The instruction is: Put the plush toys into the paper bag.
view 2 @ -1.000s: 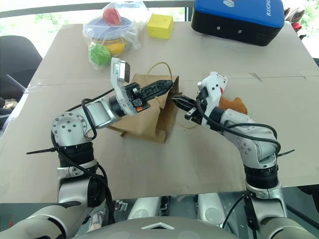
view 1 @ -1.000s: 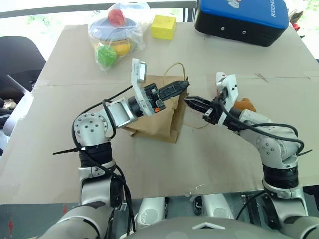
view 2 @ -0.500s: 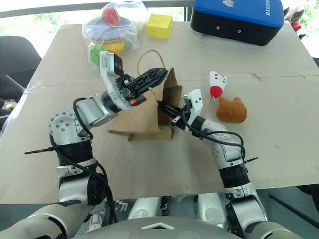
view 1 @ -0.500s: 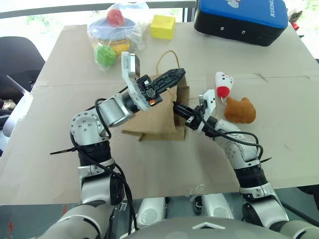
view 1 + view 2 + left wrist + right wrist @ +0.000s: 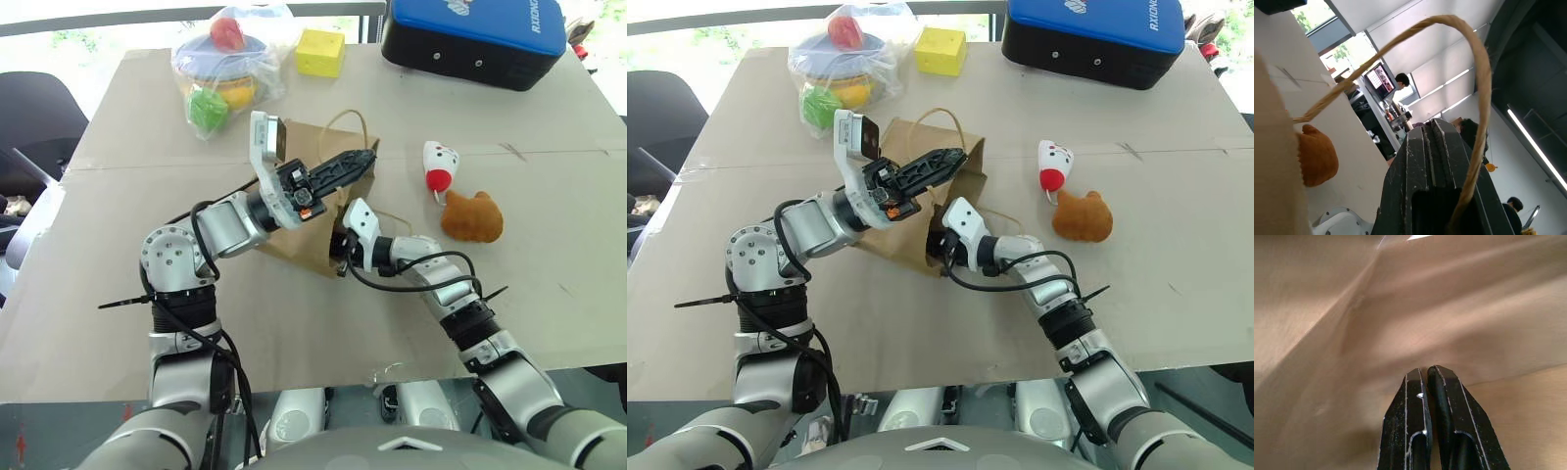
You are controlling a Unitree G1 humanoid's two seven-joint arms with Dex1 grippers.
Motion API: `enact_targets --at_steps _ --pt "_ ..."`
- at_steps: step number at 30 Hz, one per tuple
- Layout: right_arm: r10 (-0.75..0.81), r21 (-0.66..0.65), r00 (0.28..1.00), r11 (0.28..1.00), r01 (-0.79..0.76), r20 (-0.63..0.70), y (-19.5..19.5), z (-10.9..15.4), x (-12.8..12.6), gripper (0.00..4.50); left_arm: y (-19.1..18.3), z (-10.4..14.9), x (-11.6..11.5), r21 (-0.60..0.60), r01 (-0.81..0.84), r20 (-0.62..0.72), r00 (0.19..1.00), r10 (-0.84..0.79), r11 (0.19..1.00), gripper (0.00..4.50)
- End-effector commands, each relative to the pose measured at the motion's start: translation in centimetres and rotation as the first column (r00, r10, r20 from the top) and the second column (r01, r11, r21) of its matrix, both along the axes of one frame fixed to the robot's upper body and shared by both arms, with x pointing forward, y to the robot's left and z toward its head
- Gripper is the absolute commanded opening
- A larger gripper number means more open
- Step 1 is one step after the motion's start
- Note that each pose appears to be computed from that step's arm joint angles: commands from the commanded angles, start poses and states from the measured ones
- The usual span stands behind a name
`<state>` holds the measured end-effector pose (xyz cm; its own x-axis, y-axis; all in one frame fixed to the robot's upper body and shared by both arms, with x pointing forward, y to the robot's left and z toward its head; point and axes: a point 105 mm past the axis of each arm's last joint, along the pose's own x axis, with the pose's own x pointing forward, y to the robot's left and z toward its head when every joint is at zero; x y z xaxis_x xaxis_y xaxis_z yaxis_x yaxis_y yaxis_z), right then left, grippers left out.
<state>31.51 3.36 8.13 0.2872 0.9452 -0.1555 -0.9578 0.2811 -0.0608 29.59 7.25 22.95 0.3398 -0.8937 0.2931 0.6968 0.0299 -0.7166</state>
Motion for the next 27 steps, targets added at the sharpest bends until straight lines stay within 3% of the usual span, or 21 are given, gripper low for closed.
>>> enact_targets --at_steps 1,7,18,23,27 --pt "-0.016 -0.075 0.999 0.997 0.013 -0.042 -0.4 -2.2 -0.4 0.09 0.6 2.1 -0.3 0.008 -0.011 0.123 0.992 0.010 1.000 0.00" --pt "-0.245 -0.076 0.955 0.969 0.235 -0.167 -2.1 -3.6 0.9 0.09 1.4 4.3 0.4 0.085 -0.068 0.304 0.952 0.039 0.994 0.00" --pt "-0.492 -0.014 0.854 0.868 0.497 -0.171 -4.1 -0.5 2.1 0.09 3.2 7.0 3.4 0.145 -0.168 0.498 0.864 0.075 0.975 0.00" --pt "-0.554 0.073 0.833 0.831 0.551 0.012 -4.8 4.5 1.9 0.09 2.2 2.8 3.7 0.390 -0.219 0.642 0.761 -0.093 0.894 0.00" --pt "-0.483 0.057 0.870 0.876 0.480 0.101 -6.5 6.9 0.7 0.09 2.0 2.0 4.4 0.386 -0.245 0.664 0.744 -0.082 0.889 0.00"
